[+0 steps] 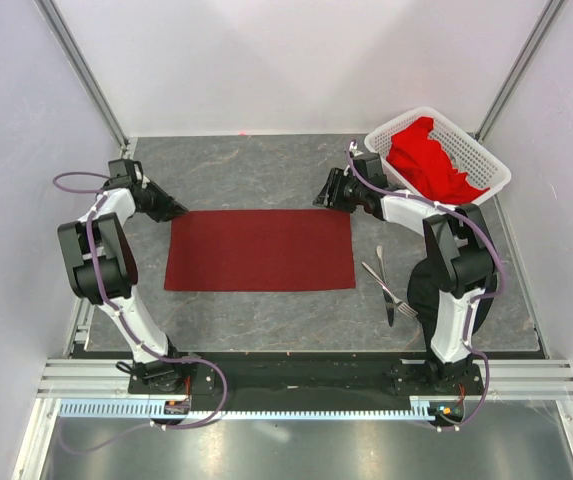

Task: Fold the napkin into a case and place the utensils inside
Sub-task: Smooth out the rectangle-folded napkin at the center of the board.

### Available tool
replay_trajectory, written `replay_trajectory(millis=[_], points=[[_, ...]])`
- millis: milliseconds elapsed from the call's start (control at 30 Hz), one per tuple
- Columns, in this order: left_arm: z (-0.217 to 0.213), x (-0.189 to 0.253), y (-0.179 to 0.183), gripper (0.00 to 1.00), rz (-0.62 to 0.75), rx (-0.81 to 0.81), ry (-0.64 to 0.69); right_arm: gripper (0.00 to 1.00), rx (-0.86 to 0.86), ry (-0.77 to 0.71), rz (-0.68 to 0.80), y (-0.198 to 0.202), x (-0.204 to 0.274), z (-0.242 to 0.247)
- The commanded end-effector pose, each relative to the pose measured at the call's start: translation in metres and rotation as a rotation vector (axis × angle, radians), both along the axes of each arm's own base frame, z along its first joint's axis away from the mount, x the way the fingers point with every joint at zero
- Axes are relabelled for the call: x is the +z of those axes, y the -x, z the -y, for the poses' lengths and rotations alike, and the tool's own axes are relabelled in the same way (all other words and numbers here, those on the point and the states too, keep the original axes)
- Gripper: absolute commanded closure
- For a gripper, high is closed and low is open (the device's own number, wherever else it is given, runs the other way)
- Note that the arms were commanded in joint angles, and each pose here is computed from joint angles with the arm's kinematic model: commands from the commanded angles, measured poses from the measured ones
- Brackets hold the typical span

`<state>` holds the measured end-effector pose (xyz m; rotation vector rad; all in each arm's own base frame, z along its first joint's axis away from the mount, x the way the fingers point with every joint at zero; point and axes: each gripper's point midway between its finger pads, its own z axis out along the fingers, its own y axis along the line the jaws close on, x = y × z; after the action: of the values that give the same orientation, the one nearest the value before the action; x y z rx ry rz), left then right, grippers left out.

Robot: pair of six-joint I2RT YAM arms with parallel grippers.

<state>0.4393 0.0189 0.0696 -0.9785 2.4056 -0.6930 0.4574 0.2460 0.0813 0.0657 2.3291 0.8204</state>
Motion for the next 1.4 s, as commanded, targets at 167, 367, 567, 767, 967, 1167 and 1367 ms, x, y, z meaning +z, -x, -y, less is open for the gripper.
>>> replay_trajectory(millis=[167, 367, 567, 767, 967, 1167, 1367], points=[[-0.007, -0.023, -0.008, 0.8, -0.059, 0.015, 0.015, 0.51, 0.031, -0.041, -0.002, -0.004, -0.01, -0.01], [-0.02, -0.043, -0.008, 0.8, -0.102, 0.047, 0.014, 0.53, 0.027, -0.009, -0.011, -0.004, -0.022, -0.002], [-0.029, -0.054, -0.006, 0.8, -0.13, 0.074, 0.027, 0.55, -0.008, 0.051, -0.02, -0.013, -0.042, 0.017], [-0.034, -0.055, -0.006, 0.8, -0.131, 0.069, 0.012, 0.58, -0.052, 0.12, -0.041, -0.027, -0.061, 0.038], [-0.008, -0.013, -0.012, 0.76, -0.037, 0.011, 0.027, 0.55, -0.046, 0.15, 0.028, -0.027, -0.021, 0.036], [0.051, 0.014, -0.012, 0.73, 0.037, -0.042, 0.13, 0.37, 0.009, 0.046, 0.061, -0.015, 0.011, -0.009], [0.113, 0.01, -0.024, 0.76, 0.068, -0.108, 0.165, 0.36, 0.114, -0.085, 0.03, 0.0, 0.009, -0.084]])
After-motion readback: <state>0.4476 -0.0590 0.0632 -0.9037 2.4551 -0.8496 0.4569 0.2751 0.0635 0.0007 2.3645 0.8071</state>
